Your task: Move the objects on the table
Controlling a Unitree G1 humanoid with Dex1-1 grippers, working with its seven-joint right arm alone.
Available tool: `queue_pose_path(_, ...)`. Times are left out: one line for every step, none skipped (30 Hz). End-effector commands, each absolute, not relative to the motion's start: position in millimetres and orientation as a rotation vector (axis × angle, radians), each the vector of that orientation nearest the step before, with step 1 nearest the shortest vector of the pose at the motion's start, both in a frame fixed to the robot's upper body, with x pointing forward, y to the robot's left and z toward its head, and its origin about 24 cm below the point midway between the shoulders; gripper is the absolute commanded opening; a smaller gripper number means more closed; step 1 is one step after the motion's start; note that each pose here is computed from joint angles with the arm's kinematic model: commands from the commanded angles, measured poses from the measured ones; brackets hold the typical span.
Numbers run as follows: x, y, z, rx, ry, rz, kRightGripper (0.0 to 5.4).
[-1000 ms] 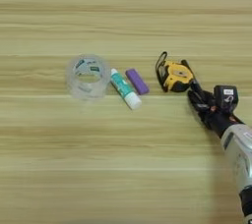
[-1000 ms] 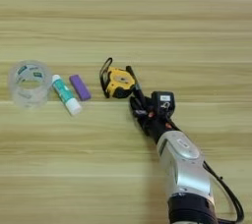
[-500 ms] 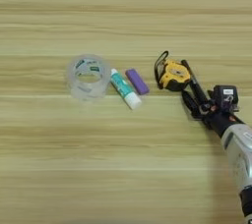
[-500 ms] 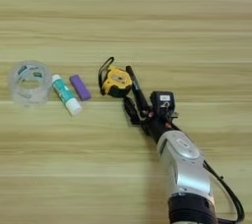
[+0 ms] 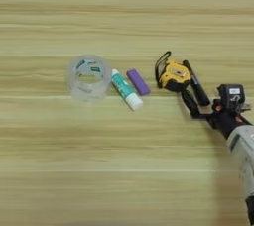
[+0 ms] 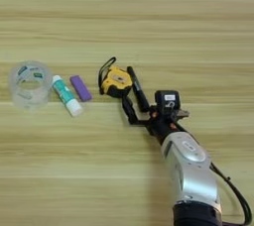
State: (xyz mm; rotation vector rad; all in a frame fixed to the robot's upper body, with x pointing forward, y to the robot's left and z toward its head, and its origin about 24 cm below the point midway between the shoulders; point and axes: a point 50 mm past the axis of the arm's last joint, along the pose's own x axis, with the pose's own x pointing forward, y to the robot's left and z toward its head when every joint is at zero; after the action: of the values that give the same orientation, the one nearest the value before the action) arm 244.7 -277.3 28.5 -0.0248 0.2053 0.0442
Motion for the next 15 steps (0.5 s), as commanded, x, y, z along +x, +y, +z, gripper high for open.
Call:
queue_pose_path(251, -281, 72, -0.120, 0.049, 0.062, 5.36)
queue_pose_path(250, -279, 74, -0.125, 0.039, 0.069, 5.36)
queue_pose_path(248, -277, 77, -0.130, 0.029, 0.077, 5.36)
queue_pose_path(247, -276, 80, -0.135, 0.022, 0.084, 5.36)
queue_pose_path(245, -274, 83, -0.152, 0.009, 0.089, 5.36)
queue_pose_path(243, -272, 87, -0.166, -0.004, 0.095, 5.36)
queue_pose_path(241, -270, 89, -0.172, -0.014, 0.103, 5.36)
queue_pose_path(239, -268, 92, -0.175, -0.024, 0.116, 5.36)
queue_pose_path(237, -264, 94, -0.175, -0.032, 0.135, 5.36)
queue_pose_path(236, -261, 95, -0.176, -0.037, 0.150, 5.36)
queue_pose_path(235, -258, 95, -0.178, -0.038, 0.162, 5.36)
queue_pose_path(234, -255, 95, -0.179, -0.038, 0.175, 5.36)
queue_pose_path(234, -253, 95, -0.181, -0.037, 0.184, 5.36)
queue_pose_path(233, -252, 96, -0.183, -0.038, 0.192, 5.36)
queue_pose_path(233, -250, 97, -0.184, -0.040, 0.200, 5.36)
